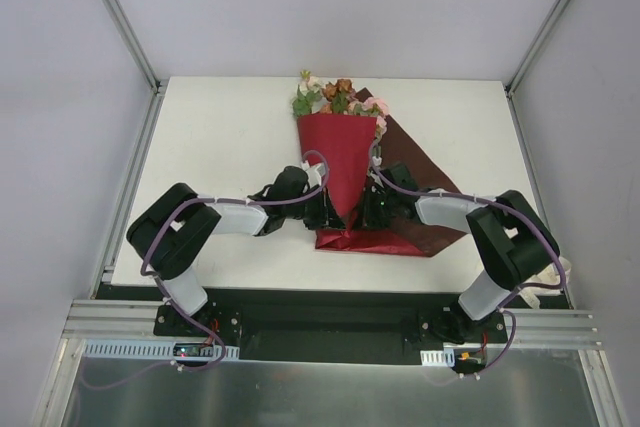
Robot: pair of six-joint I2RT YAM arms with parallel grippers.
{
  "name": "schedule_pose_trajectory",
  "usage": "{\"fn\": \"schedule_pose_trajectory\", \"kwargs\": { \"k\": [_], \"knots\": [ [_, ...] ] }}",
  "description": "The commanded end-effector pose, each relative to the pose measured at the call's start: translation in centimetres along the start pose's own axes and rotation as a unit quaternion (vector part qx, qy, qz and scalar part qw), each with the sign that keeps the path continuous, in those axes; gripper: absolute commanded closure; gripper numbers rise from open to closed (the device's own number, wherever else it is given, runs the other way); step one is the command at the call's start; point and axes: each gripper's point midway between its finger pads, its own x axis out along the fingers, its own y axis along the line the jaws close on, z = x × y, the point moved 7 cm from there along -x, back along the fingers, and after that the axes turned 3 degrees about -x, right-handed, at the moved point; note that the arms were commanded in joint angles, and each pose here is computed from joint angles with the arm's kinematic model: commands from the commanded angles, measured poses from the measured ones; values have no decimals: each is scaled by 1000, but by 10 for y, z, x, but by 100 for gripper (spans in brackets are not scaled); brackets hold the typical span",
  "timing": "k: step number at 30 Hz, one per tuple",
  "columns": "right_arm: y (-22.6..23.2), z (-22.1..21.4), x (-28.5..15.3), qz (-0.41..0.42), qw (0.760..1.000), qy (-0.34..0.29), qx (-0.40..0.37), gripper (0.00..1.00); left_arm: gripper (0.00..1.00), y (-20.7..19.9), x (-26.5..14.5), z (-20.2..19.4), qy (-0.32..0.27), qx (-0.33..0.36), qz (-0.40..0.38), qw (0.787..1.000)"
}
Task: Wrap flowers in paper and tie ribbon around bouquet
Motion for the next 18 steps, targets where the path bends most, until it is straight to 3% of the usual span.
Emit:
{"fn": "schedule_pose_trajectory", "kwargs": {
  "k": [1,10,13,14,16,17,18],
  "knots": [
    [4,17,-1,7,1000,-24,-17,99,100,-15,9,0,21,3,-47,999],
    [1,10,-37,-16,999,-44,-4,99,100,6,28,-7,41,-14,-39,998],
    [7,9,-53,-5,998,-58,0,93,100,9,29,-10,44,-16,-37,998],
    [9,10,-55,-1,998,-62,3,79,100,9,29,-10,47,-15,-39,998],
    [15,13,-57,12,998,-62,17,65,100,8,28,-10,46,-12,-40,998],
    [17,16,-57,16,998,-63,20,53,100,7,27,-9,45,-8,-43,998],
    [23,22,-57,27,997,-63,26,49,100,6,27,-10,45,-7,-44,998]
  ]
}}
